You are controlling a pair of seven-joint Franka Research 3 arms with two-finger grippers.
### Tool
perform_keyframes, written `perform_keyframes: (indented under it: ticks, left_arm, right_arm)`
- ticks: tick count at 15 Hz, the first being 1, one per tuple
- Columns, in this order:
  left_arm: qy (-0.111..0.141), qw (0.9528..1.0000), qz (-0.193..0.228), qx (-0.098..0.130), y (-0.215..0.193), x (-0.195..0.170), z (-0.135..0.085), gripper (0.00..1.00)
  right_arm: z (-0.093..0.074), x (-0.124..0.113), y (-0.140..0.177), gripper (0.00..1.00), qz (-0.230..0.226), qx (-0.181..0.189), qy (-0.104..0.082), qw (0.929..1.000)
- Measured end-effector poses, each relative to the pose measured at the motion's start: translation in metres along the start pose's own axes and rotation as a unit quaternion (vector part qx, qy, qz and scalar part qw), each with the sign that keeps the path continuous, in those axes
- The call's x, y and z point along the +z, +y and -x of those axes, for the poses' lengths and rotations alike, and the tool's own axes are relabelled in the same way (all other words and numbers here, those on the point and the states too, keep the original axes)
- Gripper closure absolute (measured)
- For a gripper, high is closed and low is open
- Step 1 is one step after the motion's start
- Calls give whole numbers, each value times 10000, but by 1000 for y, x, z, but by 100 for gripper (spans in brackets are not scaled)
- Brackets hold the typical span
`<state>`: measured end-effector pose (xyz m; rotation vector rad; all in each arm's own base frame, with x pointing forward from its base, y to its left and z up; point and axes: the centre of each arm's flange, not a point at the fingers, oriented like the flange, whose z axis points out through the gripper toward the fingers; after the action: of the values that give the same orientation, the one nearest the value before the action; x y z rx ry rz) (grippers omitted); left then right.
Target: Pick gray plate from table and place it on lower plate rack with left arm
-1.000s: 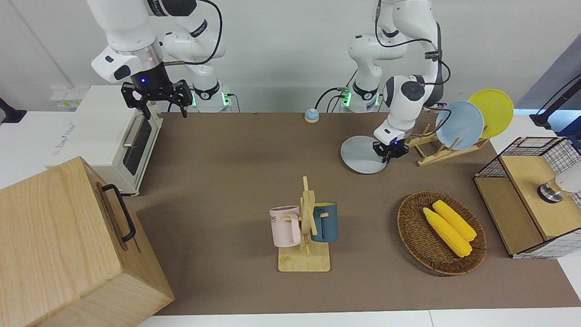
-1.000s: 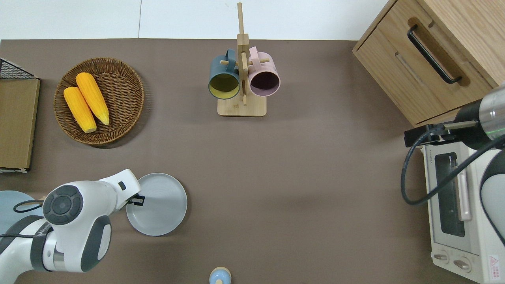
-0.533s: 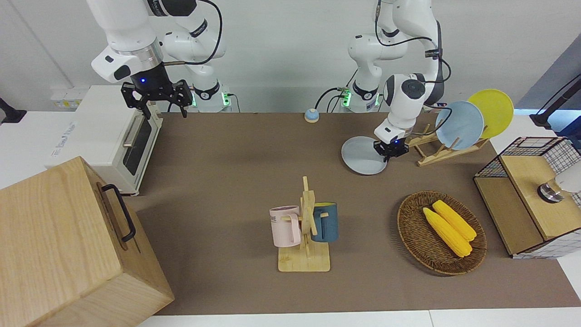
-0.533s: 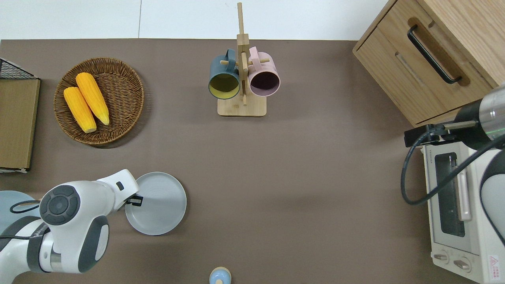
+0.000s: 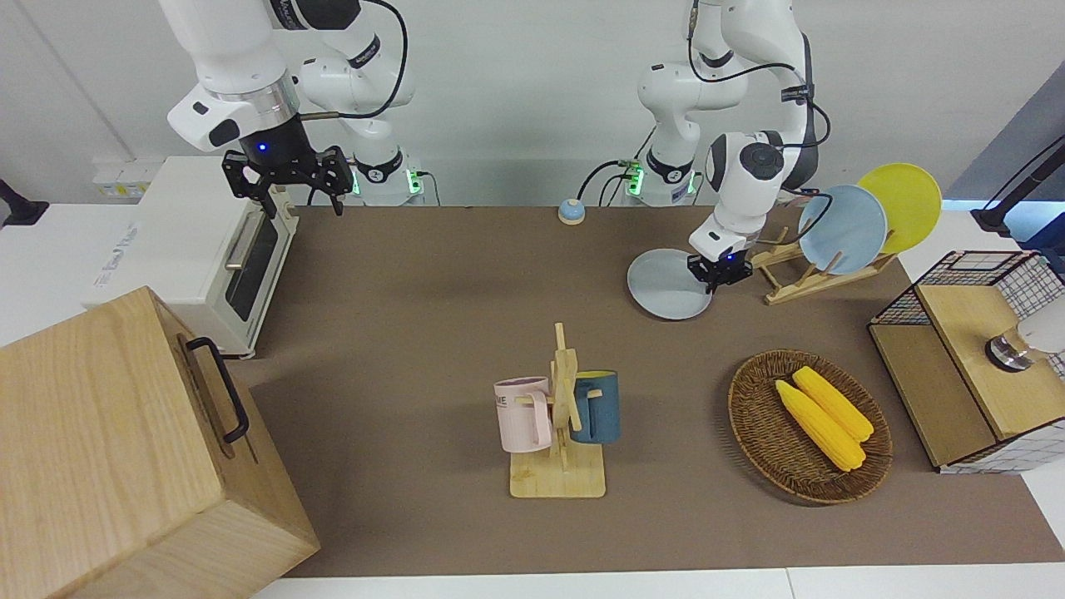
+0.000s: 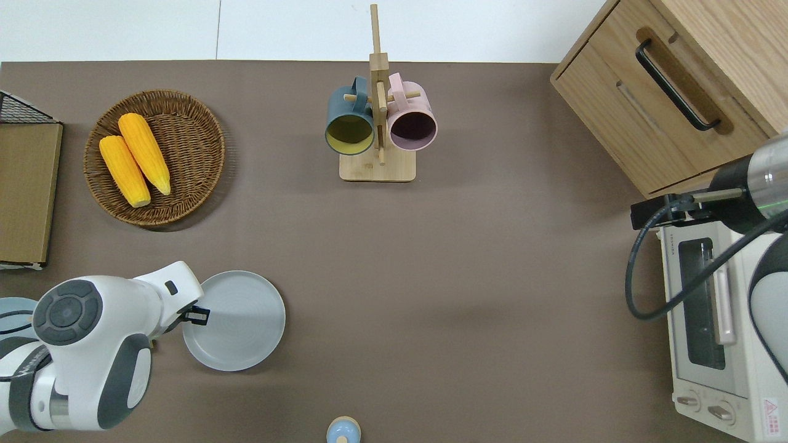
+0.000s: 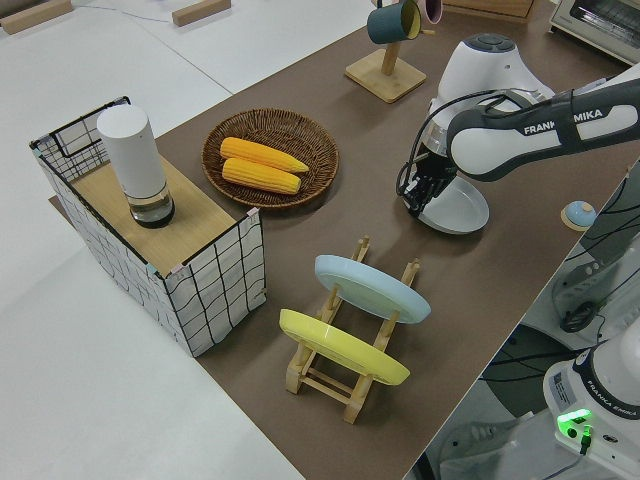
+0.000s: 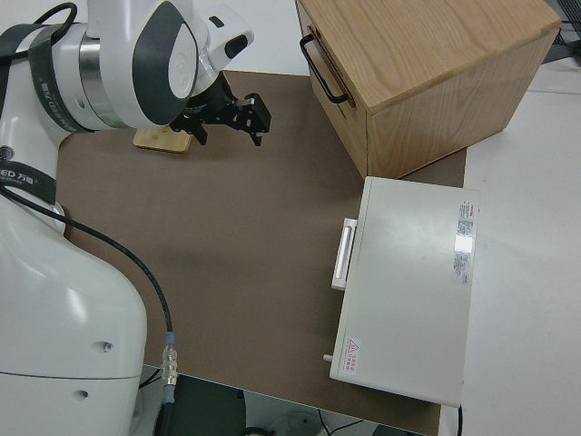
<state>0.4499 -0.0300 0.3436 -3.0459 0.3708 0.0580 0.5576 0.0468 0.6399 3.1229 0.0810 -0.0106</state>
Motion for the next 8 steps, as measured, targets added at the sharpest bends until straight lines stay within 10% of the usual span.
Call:
perform_keyframes:
  ticks: [8]
  left_arm:
    - [-345,9994,-21,-76,-9,-61,-1,99]
  right_arm:
    - [0,0,0,1,0,0,0,10000]
